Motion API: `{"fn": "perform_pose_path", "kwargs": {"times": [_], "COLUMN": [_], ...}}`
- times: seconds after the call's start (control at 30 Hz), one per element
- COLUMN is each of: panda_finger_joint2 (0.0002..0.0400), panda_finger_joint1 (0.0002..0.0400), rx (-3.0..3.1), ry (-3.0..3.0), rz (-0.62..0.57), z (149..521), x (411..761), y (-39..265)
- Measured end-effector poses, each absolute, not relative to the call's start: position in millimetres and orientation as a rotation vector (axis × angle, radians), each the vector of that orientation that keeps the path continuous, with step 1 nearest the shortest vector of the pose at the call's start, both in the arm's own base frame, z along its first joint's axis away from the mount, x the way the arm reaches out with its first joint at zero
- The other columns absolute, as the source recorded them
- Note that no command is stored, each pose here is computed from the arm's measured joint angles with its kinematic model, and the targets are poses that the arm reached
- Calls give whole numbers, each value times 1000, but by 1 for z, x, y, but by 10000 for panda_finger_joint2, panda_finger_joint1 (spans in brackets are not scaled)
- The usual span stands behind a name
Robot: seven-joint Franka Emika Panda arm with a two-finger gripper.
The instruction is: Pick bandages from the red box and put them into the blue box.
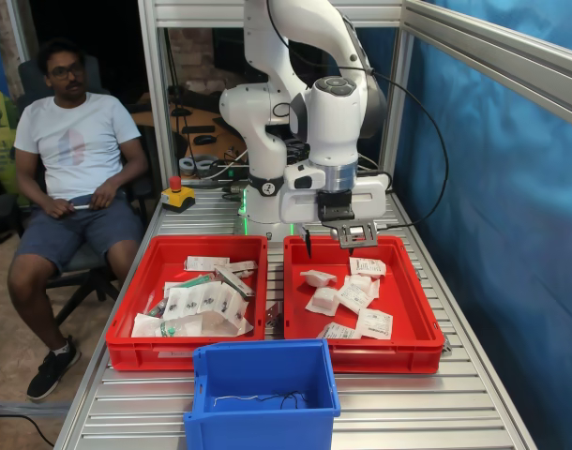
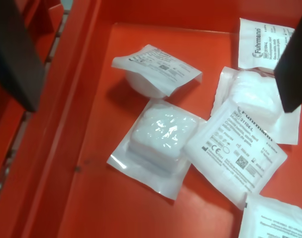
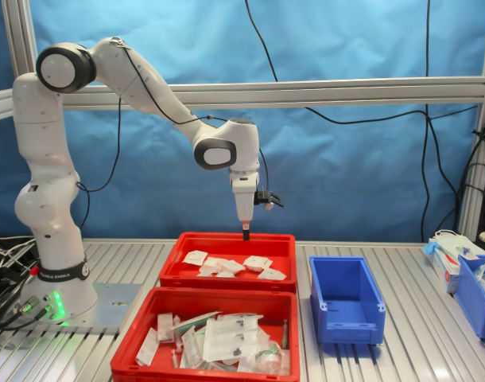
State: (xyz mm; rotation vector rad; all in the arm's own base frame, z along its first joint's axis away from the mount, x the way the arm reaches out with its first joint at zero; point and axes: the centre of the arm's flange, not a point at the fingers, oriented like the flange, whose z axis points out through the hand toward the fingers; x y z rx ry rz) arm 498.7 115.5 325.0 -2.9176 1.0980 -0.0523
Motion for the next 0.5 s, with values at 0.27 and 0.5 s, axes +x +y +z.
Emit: {"fn": "perform_pose_path", "kwargs": {"times": [0.27, 0.5], "panda_finger_joint2": [400, 400], "panda_finger_joint1": [400, 400], "rx": [-2929, -2941], "ry": [1064, 1031], "rz": [-52, -50], "z": [325, 324], "x": [496, 493], "y": [127, 138]}}
